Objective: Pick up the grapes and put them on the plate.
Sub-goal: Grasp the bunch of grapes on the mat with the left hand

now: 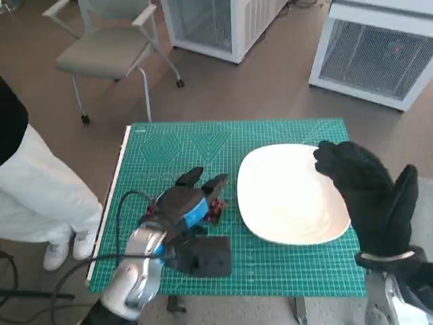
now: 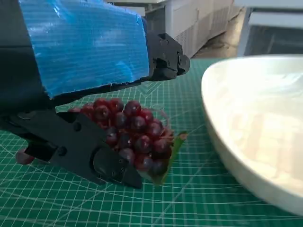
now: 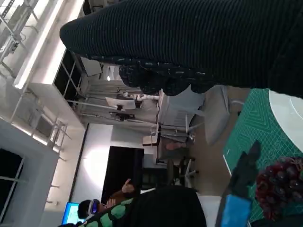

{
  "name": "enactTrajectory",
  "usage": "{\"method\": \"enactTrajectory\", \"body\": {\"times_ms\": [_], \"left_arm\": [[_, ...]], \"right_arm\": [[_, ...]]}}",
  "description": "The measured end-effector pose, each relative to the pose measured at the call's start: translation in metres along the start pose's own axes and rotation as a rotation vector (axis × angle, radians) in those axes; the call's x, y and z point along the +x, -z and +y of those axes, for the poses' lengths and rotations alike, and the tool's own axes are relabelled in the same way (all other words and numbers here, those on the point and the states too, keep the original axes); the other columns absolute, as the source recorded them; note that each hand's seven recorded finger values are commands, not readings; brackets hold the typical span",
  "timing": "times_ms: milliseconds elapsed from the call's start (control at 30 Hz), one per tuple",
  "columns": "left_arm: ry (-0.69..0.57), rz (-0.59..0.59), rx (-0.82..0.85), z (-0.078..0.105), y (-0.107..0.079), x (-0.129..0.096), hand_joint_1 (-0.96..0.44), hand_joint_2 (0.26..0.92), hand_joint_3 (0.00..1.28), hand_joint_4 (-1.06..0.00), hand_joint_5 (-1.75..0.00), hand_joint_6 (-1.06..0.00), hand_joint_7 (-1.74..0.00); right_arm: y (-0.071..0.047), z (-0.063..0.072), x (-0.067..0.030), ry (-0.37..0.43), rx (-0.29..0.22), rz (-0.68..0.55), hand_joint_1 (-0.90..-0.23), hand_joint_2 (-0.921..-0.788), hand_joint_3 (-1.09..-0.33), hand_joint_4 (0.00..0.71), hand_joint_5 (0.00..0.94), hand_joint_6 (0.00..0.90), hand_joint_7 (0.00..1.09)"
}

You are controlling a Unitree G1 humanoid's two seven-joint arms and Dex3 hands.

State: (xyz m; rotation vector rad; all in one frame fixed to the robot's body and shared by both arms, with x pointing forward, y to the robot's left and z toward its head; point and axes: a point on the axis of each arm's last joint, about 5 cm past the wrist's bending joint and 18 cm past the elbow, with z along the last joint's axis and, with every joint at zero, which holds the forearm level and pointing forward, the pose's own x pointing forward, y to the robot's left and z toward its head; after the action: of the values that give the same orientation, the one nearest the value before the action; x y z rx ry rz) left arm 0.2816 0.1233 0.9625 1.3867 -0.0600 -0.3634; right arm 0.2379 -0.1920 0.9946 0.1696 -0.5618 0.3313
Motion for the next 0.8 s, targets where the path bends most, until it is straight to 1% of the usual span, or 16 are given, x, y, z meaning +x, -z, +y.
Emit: {"method": "enactTrajectory", "body": {"times_ms": [200, 433, 633, 800], "left_arm": [[0.048, 0.038, 0.038, -0.007, 0.001, 0.017, -0.14, 0.749, 0.01, -0.09, 0.00, -0.23, 0.00], [0.130, 0.135, 0.061, -0.010, 0.001, 0.034, -0.17, 0.756, 0.01, -0.10, 0.00, -0.23, 0.00], [0.165, 0.208, 0.064, -0.007, 0.001, 0.042, -0.19, 0.759, 0.01, -0.10, 0.00, -0.23, 0.00], [0.181, 0.241, 0.054, -0.008, 0.002, 0.047, -0.19, 0.761, 0.00, -0.10, 0.00, -0.23, 0.00]], "right_arm": [[0.000, 0.000, 0.0000, 0.001, 0.000, 0.000, -0.363, -0.921, -0.607, 0.420, 0.800, 0.227, 0.98], [0.000, 0.000, -0.0001, 0.002, 0.000, 0.000, -0.363, -0.921, -0.607, 0.419, 0.801, 0.227, 0.98], [0.000, 0.000, -0.0002, 0.003, 0.000, 0.000, -0.363, -0.921, -0.607, 0.419, 0.801, 0.227, 0.98], [0.000, 0.000, -0.0003, 0.003, 0.000, 0.000, -0.363, -0.921, -0.607, 0.419, 0.802, 0.226, 0.98]]}}
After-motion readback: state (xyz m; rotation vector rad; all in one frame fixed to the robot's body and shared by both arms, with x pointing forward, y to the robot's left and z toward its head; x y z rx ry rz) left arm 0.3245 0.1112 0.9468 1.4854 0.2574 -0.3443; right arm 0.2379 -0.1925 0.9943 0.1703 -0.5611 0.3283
